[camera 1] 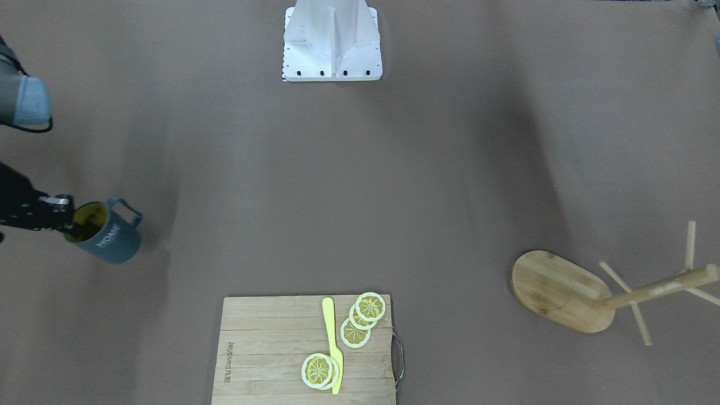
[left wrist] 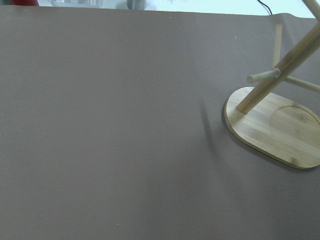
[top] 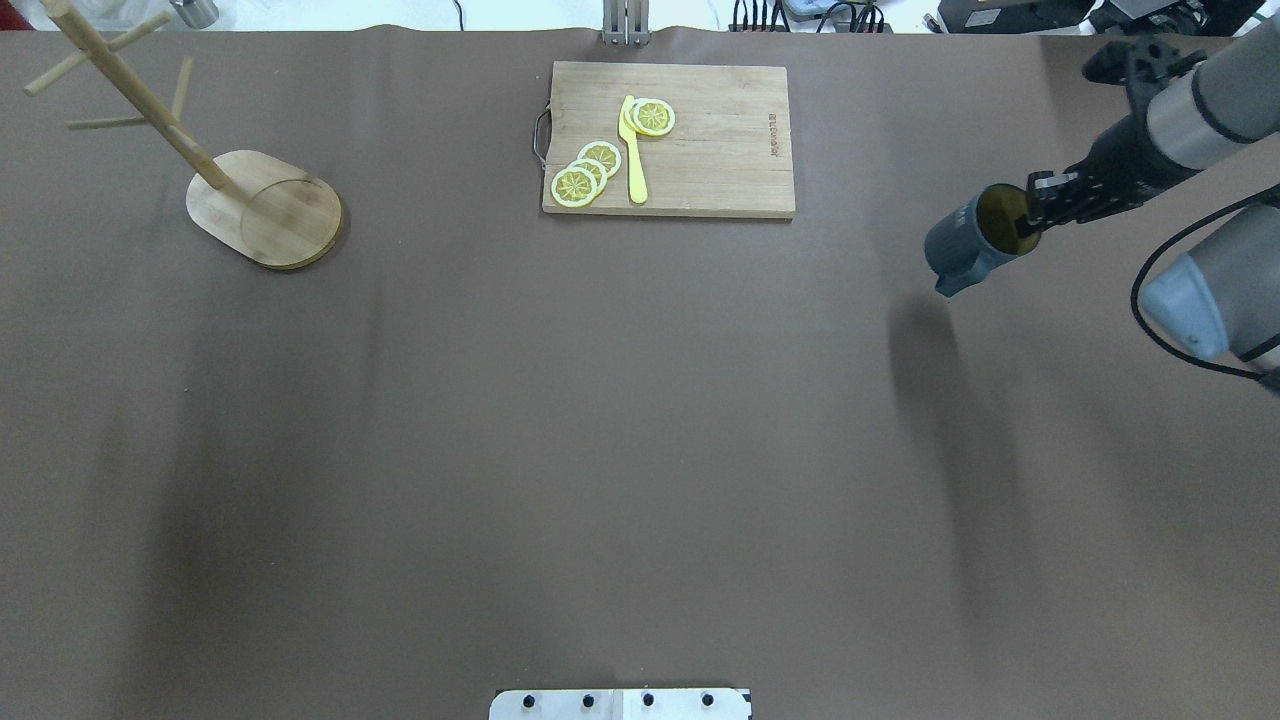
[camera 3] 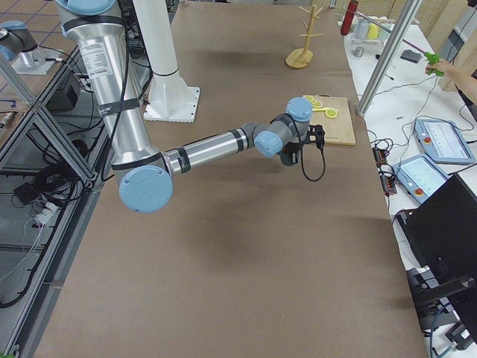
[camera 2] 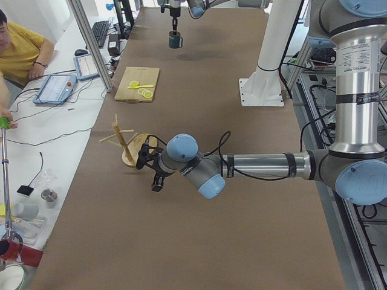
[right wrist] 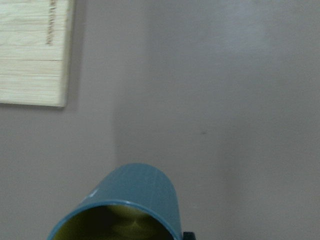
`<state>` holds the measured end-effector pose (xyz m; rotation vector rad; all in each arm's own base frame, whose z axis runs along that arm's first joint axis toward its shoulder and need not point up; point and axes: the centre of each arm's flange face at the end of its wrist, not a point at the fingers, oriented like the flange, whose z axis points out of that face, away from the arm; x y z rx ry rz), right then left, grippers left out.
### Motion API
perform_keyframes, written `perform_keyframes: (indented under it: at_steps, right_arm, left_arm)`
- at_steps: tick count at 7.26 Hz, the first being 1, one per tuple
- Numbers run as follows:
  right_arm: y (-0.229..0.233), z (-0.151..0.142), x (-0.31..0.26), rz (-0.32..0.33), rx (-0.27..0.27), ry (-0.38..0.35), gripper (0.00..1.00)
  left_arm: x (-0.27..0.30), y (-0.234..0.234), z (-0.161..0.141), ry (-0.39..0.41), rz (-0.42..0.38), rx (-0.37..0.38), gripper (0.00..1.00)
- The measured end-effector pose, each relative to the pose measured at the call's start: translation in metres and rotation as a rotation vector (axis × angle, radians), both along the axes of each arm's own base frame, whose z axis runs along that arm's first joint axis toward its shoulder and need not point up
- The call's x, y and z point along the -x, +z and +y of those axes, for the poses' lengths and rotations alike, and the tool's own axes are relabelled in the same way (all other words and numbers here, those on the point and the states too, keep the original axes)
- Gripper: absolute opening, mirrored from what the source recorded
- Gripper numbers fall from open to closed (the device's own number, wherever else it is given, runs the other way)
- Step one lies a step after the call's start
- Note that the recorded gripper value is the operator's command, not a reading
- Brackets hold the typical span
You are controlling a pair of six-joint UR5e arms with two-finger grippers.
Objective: Hang cup on storage rack
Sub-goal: 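Carry the blue mug toward the table center and lower it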
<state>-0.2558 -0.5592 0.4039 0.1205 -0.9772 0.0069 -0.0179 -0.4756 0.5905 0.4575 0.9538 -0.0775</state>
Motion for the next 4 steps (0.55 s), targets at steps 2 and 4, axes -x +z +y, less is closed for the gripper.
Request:
perform_keyframes:
  at_steps: [2, 4]
  right_arm:
    - [-0.109, 0.047, 0.138, -0.045, 0.031, 0.079, 0.0]
    - [-0.191, 0.088, 0.225, -0.054, 0.053, 0.1, 0.0]
  left_arm:
    - [-0.006, -0.003, -0.004, 0.013, 0.001, -0.007, 0.97]
    - [-0.011, -0.005, -0.006, 0.021, 0.001, -0.01, 0.97]
